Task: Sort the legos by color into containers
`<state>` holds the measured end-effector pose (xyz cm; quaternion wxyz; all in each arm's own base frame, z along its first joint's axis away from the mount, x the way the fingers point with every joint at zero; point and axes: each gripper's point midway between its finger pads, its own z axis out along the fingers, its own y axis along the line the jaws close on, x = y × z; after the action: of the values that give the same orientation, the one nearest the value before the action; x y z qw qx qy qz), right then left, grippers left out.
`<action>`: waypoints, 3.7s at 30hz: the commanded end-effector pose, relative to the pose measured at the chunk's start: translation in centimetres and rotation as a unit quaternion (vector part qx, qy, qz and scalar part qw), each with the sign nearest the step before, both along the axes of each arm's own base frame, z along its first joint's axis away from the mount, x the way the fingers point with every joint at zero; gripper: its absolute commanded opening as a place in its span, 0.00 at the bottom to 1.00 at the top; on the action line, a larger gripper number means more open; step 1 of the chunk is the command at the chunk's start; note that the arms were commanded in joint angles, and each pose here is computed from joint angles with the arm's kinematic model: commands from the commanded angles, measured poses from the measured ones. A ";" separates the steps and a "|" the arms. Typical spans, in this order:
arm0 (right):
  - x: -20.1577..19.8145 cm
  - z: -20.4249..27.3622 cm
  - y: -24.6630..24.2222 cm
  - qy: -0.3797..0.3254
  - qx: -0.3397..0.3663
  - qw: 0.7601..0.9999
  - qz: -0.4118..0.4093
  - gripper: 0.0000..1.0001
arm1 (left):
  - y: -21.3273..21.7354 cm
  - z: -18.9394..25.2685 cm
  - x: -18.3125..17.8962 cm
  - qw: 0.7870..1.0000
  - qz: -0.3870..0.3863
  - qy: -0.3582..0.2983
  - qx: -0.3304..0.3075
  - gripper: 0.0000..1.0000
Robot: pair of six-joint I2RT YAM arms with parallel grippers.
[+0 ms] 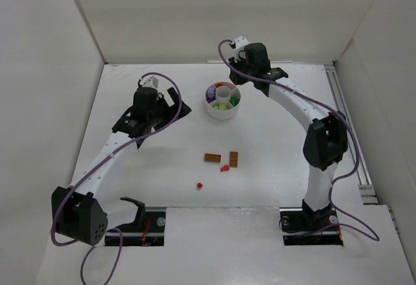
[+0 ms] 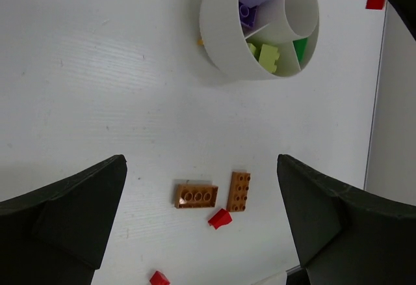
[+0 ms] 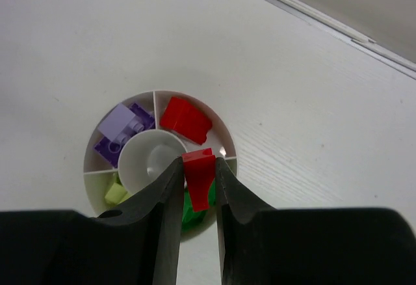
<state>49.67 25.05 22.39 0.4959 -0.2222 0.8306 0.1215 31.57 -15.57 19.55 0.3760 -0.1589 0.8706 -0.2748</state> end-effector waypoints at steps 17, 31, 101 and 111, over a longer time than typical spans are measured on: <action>5.7 -3.0 2.4 0.013 0.011 0.998 0.054 0.15 | -0.2 4.4 5.1 0.997 -0.009 -0.071 0.024 1.00; 4.5 -3.0 1.3 0.027 -0.008 0.998 0.050 0.44 | 0.3 5.1 5.4 0.997 0.000 -0.071 0.036 1.00; -24.5 -6.5 11.2 0.033 -0.039 0.991 0.124 0.03 | 2.0 0.5 -1.4 0.999 0.023 0.020 0.022 1.00; -5.9 2.7 1.0 -0.020 -0.022 0.999 0.012 0.05 | 0.9 2.9 1.4 0.999 -0.007 -0.032 0.017 1.00</action>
<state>41.92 26.32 24.46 0.5189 -0.2101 0.8226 0.0998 31.09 -14.23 19.06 0.3611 -0.1607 0.8842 -0.2489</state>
